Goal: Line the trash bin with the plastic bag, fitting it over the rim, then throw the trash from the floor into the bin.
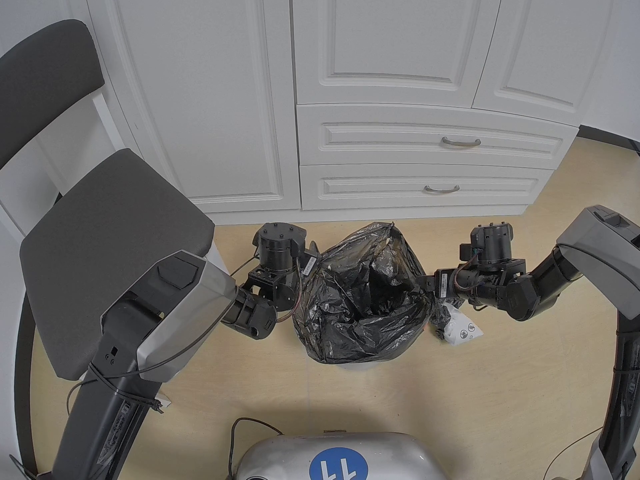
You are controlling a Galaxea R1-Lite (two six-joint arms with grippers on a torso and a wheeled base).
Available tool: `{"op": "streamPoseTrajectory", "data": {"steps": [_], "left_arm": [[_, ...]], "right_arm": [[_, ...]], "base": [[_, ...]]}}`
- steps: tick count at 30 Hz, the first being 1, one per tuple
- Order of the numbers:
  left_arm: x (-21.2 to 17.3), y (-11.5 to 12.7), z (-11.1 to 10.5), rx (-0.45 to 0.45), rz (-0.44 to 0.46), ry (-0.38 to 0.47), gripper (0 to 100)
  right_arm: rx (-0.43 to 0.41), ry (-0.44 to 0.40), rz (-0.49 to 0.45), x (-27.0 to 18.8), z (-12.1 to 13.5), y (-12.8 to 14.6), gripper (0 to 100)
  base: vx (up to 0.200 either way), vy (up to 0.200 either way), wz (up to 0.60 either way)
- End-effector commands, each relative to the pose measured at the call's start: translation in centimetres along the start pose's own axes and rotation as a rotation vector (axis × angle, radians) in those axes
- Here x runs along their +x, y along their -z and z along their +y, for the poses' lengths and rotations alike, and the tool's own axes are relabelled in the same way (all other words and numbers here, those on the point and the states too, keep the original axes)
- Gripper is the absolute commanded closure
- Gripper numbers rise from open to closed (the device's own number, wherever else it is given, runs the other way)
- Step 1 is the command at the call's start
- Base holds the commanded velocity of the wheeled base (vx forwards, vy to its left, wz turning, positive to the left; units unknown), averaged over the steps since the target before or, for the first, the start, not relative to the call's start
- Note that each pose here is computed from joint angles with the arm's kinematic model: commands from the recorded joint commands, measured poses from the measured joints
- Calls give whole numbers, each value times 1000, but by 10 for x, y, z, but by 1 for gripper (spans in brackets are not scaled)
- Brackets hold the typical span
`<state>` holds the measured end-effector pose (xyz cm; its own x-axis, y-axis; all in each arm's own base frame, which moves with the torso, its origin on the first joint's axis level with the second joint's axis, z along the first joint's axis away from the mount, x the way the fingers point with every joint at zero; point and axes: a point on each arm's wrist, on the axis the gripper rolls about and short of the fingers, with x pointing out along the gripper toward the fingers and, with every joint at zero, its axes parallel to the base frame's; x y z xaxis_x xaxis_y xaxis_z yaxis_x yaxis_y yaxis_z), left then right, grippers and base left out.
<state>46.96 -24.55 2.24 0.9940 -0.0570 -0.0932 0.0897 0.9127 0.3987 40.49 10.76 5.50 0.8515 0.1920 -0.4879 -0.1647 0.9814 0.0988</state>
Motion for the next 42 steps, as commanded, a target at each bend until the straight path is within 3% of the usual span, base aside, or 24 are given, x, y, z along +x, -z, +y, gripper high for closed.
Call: {"op": "streamPoseTrajectory", "data": {"steps": [1, 11, 23, 30, 42], "left_arm": [[5, 0, -1, -7, -9, -8, 0], [-14, -25, -8, -27, -69, 10, 0], [-48, -41, -29, -14, -99, 77, 0], [-49, -29, -32, 16, -55, 97, 0], [-17, 11, -16, 34, 32, 50, 0]], "right_arm": [[-2, 17, 8, 1, -8, 2, 0], [-42, 67, 63, 20, -31, 20, 0], [-81, 127, 91, 20, -43, 22, 0], [-94, 129, 93, 20, -39, 23, 0], [-24, 82, -55, 9, -15, -3, 0]], "base": [[0, 0, 0], [0, 0, 0], [0, 0, 0], [0, 0, 0], [0, 0, 0]]}}
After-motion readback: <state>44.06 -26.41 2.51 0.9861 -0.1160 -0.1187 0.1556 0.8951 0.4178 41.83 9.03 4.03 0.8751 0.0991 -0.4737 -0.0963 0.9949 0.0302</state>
